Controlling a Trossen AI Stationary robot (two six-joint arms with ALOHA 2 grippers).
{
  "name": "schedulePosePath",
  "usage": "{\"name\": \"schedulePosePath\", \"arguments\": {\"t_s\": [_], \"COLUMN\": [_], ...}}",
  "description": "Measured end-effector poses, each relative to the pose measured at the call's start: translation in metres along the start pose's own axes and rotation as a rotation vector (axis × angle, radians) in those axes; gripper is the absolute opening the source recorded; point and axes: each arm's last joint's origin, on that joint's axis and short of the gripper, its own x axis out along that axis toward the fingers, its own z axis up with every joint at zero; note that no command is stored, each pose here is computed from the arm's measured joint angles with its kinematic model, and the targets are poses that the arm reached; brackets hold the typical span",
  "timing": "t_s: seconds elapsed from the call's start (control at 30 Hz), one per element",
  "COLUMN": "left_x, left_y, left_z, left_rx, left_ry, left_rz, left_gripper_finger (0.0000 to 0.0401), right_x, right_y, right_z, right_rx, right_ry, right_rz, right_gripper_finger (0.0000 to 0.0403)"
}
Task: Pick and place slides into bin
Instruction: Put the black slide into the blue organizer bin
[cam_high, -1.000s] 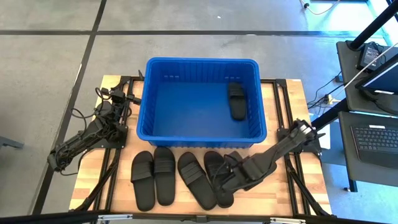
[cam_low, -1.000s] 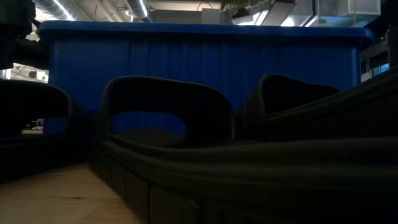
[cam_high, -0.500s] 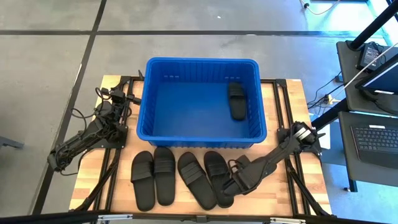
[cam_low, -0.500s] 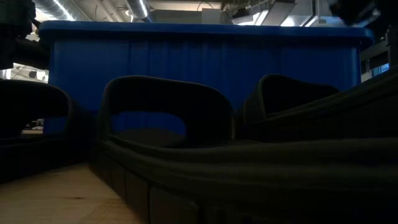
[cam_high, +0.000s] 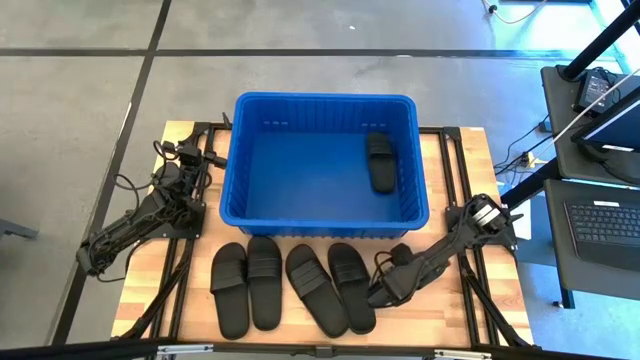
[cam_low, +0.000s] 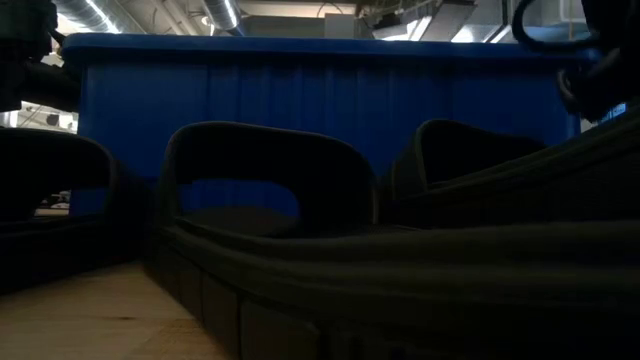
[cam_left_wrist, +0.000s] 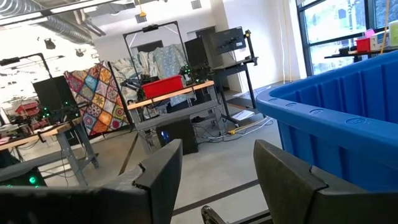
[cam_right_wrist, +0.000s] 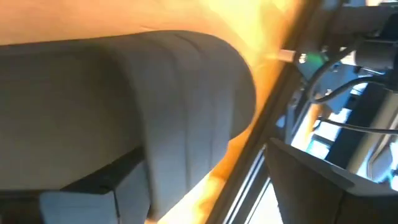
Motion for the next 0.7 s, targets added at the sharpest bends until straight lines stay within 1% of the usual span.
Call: {"name": "schedulePosePath", "arguments": {"t_s": [0.27, 0.43, 0.5, 0.57, 0.7], "left_x": [0.0, 0.0, 0.0, 0.0, 0.0], "left_y": [0.0, 0.0, 0.0, 0.0, 0.0], "left_z": [0.0, 0.0, 0.0, 0.0, 0.0], "left_rx": [0.0, 0.0, 0.0, 0.0, 0.0], "left_ry": [0.0, 0.0, 0.0, 0.0, 0.0], "left_rz": [0.0, 0.0, 0.0, 0.0, 0.0], "left_gripper_finger": [0.0195, 0.0195, 0.0195, 0.0195, 0.0195], "right_x": [0.012, 0.016, 0.016, 0.017, 0.017], "right_y": [-0.002, -0.002, -0.001, -0.001, 0.001], "right_z": [0.002, 0.003, 0.002, 0.002, 0.002], "right_rx": [0.005, 0.006, 0.004, 0.004, 0.001], "right_ry": [0.006, 0.012, 0.019, 0.022, 0.023], "right_rz": [-0.047, -0.045, -0.038, -0.038, -0.024], "right_gripper_finger": [0.0292, 0.0285, 0.0267, 0.0239, 0.0163]}}
